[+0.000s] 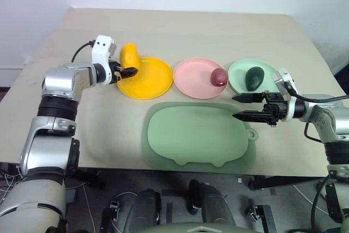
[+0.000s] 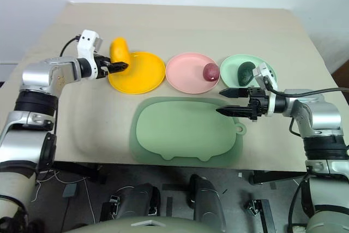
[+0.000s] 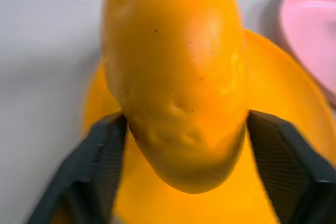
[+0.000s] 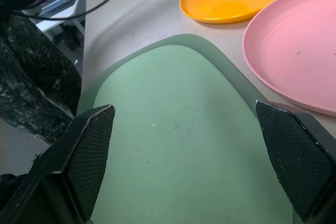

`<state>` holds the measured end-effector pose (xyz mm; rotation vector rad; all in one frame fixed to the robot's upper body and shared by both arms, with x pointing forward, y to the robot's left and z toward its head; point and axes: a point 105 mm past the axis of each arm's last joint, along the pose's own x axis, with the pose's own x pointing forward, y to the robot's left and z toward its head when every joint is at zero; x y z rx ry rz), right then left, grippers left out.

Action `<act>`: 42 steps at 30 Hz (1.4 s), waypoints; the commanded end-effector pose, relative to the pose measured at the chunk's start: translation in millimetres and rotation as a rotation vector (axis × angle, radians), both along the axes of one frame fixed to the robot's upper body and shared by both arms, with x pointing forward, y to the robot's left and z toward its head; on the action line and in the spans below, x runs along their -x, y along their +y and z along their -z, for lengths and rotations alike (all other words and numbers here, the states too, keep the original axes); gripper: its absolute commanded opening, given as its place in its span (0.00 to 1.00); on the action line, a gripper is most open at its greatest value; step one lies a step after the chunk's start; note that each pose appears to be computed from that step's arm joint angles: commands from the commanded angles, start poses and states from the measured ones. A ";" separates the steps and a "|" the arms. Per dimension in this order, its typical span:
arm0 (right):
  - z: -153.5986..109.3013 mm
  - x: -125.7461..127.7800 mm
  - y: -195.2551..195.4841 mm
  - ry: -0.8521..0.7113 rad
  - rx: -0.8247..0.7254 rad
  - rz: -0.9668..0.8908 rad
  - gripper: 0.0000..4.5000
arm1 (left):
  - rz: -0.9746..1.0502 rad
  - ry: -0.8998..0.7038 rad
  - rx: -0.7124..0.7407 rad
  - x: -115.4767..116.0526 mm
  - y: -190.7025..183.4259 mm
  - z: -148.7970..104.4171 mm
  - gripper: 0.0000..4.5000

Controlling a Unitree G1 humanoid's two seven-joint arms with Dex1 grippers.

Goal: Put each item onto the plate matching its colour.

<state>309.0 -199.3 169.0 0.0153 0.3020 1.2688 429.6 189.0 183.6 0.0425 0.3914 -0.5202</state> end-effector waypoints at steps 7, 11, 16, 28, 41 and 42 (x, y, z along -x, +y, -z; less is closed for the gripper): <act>-8.3 2.6 -0.2 -0.034 -0.004 -0.005 1.00 | 0.022 -0.045 0.054 3.5 1.1 -27.0 1.00; -8.0 2.8 0.0 -0.031 -0.006 -0.005 1.00 | 0.069 -0.114 0.090 7.6 -3.1 -53.6 1.00; -11.1 -0.2 3.0 -0.046 -0.013 -0.006 1.00 | 0.165 -0.202 0.136 20.4 -10.7 -85.1 1.00; -23.4 -23.9 7.7 -0.037 -0.054 0.088 1.00 | 0.539 -0.173 0.330 83.1 -52.3 -84.5 1.00; -28.8 -23.2 6.1 -0.066 -0.054 0.065 1.00 | 0.870 -0.040 0.303 147.7 -26.9 -37.8 1.00; -28.7 -22.9 5.1 -0.067 -0.053 0.065 1.00 | 0.850 -0.057 0.293 144.7 -22.0 -36.1 1.00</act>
